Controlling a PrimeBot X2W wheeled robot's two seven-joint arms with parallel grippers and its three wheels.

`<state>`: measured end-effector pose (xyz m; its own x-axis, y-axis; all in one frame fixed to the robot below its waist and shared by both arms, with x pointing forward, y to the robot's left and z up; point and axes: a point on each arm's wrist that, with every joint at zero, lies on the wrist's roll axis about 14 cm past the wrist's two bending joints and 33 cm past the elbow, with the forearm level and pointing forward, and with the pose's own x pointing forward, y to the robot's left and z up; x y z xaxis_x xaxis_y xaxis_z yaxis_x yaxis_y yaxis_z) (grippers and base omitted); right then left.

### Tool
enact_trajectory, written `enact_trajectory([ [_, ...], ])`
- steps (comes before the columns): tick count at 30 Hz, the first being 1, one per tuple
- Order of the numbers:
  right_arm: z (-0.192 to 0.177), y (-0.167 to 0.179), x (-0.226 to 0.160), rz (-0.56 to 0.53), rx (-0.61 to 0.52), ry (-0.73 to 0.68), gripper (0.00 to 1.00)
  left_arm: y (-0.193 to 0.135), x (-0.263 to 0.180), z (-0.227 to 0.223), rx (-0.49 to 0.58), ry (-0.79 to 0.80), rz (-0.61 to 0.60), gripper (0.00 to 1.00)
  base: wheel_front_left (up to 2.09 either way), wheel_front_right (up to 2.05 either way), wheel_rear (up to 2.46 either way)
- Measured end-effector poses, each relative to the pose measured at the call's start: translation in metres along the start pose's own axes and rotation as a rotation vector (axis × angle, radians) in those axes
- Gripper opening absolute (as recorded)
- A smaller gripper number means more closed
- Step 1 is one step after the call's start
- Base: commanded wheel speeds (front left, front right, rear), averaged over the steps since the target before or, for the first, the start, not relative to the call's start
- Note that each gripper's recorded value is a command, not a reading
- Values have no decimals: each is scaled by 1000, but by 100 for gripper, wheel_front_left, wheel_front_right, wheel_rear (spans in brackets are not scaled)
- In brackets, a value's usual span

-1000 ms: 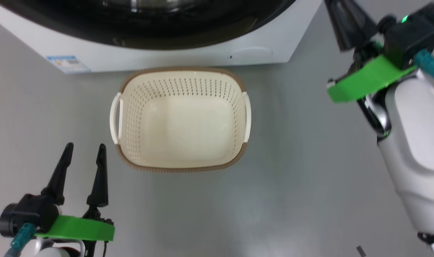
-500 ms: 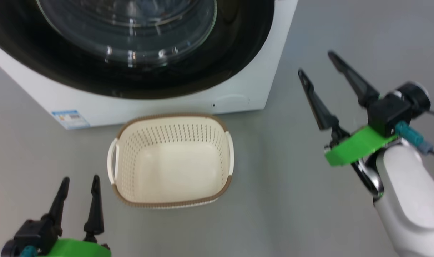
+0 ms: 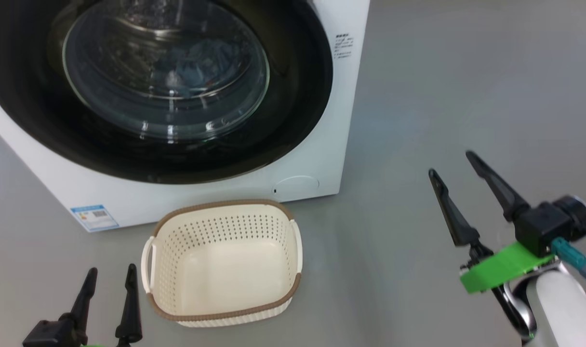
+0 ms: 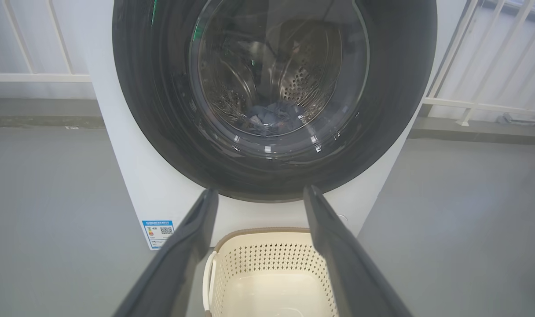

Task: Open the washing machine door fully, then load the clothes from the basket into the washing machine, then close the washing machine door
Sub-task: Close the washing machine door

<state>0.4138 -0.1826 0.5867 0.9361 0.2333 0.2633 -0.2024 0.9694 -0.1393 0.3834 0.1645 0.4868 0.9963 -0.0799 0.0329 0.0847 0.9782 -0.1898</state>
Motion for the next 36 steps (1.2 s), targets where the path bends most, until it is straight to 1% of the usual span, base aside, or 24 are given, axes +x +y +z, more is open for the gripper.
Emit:
enact_trajectory([
  [9,-6,-12,-42,-100,42,29,100,-6,-5,1,-10,-2,-6,100,0,0,0],
  [20,-25,-23,-82,-224,105,91,100,-7,-11,-1,-16,5,-3,100,0,0,0],
  [27,-31,-29,-92,-268,116,113,100,-6,-14,-5,-19,20,1,100,0,0,0],
  [31,-34,-31,-94,-275,118,121,100,-5,-14,-6,-19,21,4,100,0,0,0],
  [36,-47,-32,-105,-304,134,165,100,-5,-16,-7,-20,23,5,100,0,0,0],
])
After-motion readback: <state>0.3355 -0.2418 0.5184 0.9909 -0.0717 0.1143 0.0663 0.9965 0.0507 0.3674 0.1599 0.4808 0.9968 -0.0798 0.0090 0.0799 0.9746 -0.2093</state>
